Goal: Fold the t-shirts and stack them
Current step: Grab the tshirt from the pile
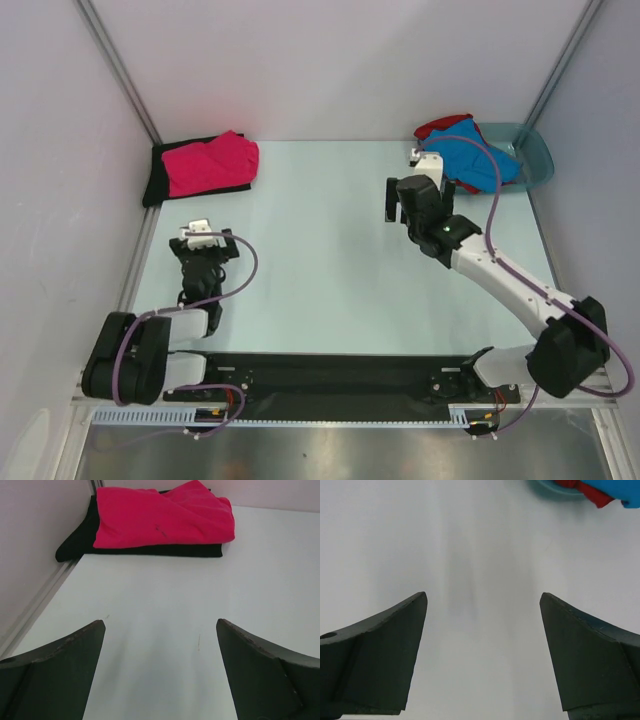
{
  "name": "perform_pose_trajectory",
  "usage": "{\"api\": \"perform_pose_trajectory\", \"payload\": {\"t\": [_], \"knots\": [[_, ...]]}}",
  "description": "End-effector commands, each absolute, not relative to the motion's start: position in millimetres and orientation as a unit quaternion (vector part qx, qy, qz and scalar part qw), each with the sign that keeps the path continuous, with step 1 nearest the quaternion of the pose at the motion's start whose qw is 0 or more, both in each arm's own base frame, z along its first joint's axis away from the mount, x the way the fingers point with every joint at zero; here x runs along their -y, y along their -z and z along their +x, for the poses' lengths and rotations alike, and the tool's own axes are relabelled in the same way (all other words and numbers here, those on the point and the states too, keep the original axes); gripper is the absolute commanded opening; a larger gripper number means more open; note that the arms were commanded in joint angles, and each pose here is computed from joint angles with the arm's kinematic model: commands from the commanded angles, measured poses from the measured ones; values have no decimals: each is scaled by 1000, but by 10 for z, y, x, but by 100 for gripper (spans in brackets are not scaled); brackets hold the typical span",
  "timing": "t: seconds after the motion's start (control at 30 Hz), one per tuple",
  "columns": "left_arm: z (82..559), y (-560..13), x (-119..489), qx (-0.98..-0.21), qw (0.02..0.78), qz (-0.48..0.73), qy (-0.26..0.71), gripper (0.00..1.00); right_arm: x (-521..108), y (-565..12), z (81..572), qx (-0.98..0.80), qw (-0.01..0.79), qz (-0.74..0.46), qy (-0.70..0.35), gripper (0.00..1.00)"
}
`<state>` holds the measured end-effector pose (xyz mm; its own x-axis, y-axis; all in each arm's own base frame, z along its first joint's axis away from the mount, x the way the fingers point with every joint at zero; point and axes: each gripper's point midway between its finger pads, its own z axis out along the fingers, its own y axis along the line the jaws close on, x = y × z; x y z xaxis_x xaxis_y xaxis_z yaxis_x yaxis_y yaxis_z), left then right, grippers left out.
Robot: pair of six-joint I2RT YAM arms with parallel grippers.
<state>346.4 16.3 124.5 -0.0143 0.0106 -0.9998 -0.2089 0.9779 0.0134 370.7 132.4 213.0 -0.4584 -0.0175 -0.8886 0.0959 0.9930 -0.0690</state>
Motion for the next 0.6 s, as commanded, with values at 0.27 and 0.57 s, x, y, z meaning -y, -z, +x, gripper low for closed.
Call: {"api": "perform_pose_trajectory", "payload": {"t": [0.27,0.57], "knots": [[3764,-2339,79,-750,659,-56,-28,100,-1269,-2565,3558,-819,573,-3,28,100],[3641,-3075,927,-712,672,32,199,100,-1239,-2731,3734,-810,583,8,63,100]]}}
